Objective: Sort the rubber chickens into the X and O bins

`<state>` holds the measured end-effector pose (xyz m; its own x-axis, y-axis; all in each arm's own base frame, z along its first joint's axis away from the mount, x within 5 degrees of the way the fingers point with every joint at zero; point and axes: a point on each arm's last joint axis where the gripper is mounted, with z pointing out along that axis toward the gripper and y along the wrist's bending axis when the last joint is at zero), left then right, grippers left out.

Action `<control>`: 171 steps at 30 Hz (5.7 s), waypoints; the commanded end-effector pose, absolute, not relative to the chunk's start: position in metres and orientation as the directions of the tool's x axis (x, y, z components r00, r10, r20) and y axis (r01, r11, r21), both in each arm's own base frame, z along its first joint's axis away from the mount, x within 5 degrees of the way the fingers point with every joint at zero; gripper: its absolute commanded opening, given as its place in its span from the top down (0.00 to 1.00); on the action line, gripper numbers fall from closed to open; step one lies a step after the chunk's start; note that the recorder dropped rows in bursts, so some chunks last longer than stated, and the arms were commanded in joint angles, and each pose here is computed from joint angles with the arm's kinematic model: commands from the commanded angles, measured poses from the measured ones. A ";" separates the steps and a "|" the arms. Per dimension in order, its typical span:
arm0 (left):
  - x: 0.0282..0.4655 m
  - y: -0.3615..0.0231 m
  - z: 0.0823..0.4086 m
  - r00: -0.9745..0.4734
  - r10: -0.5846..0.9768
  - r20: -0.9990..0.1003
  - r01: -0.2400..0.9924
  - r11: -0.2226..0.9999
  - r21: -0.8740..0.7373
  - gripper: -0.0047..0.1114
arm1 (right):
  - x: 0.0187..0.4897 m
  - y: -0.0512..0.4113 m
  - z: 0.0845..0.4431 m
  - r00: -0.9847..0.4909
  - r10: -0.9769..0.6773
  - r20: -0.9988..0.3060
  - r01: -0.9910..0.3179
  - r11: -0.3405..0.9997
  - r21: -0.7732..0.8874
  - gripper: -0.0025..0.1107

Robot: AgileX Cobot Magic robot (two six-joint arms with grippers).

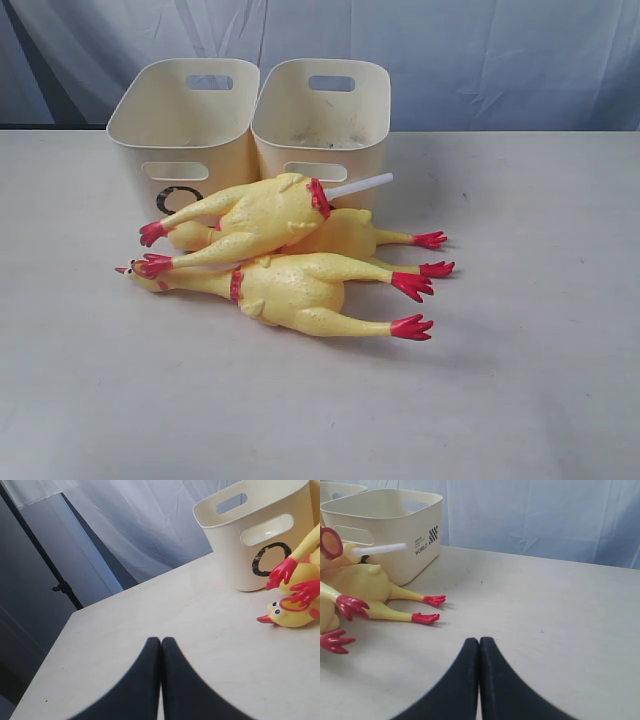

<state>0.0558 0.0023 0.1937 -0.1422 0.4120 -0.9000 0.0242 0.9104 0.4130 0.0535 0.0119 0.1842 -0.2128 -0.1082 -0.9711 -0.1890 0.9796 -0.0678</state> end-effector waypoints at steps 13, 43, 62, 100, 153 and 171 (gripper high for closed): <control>0.056 -0.001 0.195 -0.113 0.244 -0.963 0.034 0.970 0.242 0.96 | 0.053 0.012 0.186 -0.193 -0.108 -0.975 -0.186 0.980 -0.072 0.99; 0.055 -0.008 0.192 -0.144 -0.037 -0.989 0.076 0.996 -0.049 0.96 | 0.053 0.012 0.186 -0.193 -0.108 -0.975 -0.186 0.980 -0.072 0.99; 0.054 -0.014 0.209 -0.101 -0.333 -0.938 0.114 0.932 -0.343 0.96 | 0.053 0.012 0.186 -0.193 -0.108 -0.975 -0.186 0.980 -0.072 0.99; 0.164 -0.036 0.307 -0.603 -0.045 -0.796 0.314 0.904 -0.289 0.96 | 0.053 0.012 0.186 -0.193 -0.108 -0.975 -0.186 0.980 -0.072 0.99; 0.240 -0.082 0.293 -0.548 0.390 -0.740 0.714 0.679 -0.170 0.96 | 0.053 0.012 0.186 -0.193 -0.108 -0.975 -0.186 0.980 -0.072 0.99; 0.240 -0.082 0.293 -0.548 0.390 -0.740 0.714 0.679 -0.170 0.96 | 0.055 0.012 0.200 -0.085 0.142 -0.986 -0.163 0.975 0.154 0.99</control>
